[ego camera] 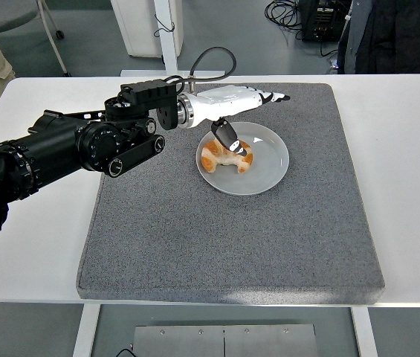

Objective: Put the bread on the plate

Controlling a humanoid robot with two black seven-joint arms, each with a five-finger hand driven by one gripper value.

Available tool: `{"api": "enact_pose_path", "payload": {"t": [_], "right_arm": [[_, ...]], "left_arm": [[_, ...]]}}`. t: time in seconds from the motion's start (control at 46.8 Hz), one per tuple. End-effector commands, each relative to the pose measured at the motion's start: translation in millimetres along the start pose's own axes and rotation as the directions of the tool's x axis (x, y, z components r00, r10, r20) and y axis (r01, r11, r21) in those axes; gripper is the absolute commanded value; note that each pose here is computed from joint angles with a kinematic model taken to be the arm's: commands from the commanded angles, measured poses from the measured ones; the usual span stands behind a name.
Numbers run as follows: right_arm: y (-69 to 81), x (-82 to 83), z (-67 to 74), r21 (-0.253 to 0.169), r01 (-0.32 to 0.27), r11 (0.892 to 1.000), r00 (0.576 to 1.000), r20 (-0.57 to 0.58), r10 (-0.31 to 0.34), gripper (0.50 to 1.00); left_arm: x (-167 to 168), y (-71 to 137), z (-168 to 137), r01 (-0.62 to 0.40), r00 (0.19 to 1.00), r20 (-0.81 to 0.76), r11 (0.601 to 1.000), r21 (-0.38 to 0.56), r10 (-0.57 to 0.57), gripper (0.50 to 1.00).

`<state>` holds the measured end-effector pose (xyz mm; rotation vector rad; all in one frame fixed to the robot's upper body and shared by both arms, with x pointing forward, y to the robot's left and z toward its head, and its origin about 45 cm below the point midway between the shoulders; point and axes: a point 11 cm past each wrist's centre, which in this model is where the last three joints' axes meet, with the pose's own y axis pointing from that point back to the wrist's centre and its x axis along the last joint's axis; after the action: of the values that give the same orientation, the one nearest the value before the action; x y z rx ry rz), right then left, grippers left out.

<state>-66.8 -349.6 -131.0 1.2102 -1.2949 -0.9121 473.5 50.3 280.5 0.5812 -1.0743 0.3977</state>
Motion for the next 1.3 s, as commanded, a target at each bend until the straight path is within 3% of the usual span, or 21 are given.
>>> {"api": "enact_pose_path", "payload": {"t": [0.0, 0.278, 0.662, 0.876, 1.047, 1.282], "right_arm": [[-0.2, 0.1, -0.8, 0.001, 0.000, 1.000, 1.000, 0.000, 0.000, 1.000], [0.0, 0.0, 0.1, 0.000, 0.000, 1.000, 1.000, 0.000, 0.000, 1.000], [0.0, 0.0, 0.1, 0.000, 0.000, 1.000, 1.000, 0.000, 0.000, 1.000], [0.0, 0.0, 0.1, 0.000, 0.000, 1.000, 1.000, 0.000, 0.000, 1.000], [0.0, 0.0, 0.1, 0.000, 0.000, 1.000, 1.000, 0.000, 0.000, 1.000], [0.0, 0.0, 0.1, 0.000, 0.000, 1.000, 1.000, 0.000, 0.000, 1.000]], "left_arm": [[13, -1, 4, -0.018, 0.999, -0.045, 1.000, 0.000, 0.018, 0.977], [60, 15, -8, -0.115, 0.970, -0.212, 0.993, 0.028, 0.118, 0.978], [111, 53, -37, -0.275, 0.877, -0.388, 0.958, 0.078, 0.283, 0.980], [121, 62, -47, -0.367, 0.758, -0.536, 0.922, 0.122, 0.372, 0.980], [109, 66, -60, -0.401, 0.675, -0.605, 0.898, 0.179, 0.422, 0.980], [96, 76, -82, -0.476, 0.464, -0.727, 0.835, 0.277, 0.506, 0.980]]}}
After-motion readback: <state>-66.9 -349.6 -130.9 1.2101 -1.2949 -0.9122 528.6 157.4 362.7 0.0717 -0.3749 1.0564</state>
